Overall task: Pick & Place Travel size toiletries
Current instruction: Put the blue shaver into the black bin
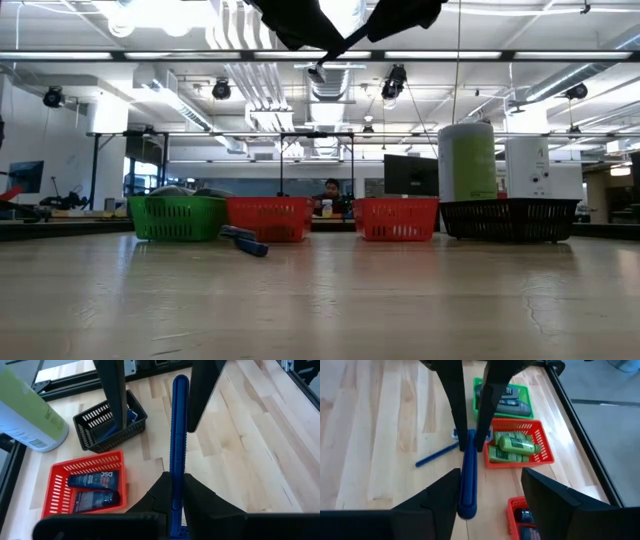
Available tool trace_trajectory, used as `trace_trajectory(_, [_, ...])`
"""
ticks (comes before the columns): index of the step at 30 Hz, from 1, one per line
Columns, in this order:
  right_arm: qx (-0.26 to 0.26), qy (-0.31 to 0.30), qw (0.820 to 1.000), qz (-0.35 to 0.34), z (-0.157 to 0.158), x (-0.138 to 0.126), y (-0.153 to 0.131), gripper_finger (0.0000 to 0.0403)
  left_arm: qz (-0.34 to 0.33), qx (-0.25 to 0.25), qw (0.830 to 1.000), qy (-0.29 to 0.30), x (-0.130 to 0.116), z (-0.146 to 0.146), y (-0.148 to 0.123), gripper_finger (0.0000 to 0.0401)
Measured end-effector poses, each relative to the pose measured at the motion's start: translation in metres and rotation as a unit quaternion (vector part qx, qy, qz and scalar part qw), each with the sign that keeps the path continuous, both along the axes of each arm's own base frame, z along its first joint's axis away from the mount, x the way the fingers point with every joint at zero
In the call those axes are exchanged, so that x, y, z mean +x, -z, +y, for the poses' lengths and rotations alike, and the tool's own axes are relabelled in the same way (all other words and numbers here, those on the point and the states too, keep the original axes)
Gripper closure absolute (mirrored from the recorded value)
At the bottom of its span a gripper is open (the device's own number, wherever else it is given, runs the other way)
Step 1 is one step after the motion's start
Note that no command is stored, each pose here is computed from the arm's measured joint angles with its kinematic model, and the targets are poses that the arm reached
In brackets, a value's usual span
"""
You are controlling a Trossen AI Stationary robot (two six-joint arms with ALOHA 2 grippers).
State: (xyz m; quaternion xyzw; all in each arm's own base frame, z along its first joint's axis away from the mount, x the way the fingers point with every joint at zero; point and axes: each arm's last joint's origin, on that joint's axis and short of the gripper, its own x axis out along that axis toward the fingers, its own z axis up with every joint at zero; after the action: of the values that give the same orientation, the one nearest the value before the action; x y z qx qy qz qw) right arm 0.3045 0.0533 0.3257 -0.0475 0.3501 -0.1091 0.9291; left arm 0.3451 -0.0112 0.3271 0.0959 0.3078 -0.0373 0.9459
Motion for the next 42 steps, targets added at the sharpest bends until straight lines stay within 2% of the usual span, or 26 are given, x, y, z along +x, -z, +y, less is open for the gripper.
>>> trace_trajectory(15, [0.021, 0.012, 1.0, 0.0, -0.0001, -0.002, 0.0021, 0.0265, -0.002, 0.003, 1.0, -0.004, 0.0, 0.0003, -0.0004, 0.0371])
trace_trajectory(31, [0.048, 0.003, 0.999, -0.002, 0.0012, -0.0015, 0.0018, 0.0362, -0.003, 0.004, 1.0, -0.003, 0.0003, 0.0005, 0.0, 0.0366])
trace_trajectory(35, [0.054, 0.009, 0.998, 0.0, 0.0011, -0.0024, 0.0019, 0.0369, -0.008, 0.004, 1.0, -0.001, 0.001, -0.0002, 0.0004, 0.0331])
trace_trajectory(42, [0.067, 0.056, 0.996, 0.03, -0.0011, -0.0088, 0.0077, 0.0368, -0.008, 0.003, 1.0, -0.005, 0.001, -0.0002, 0.0003, 0.0224])
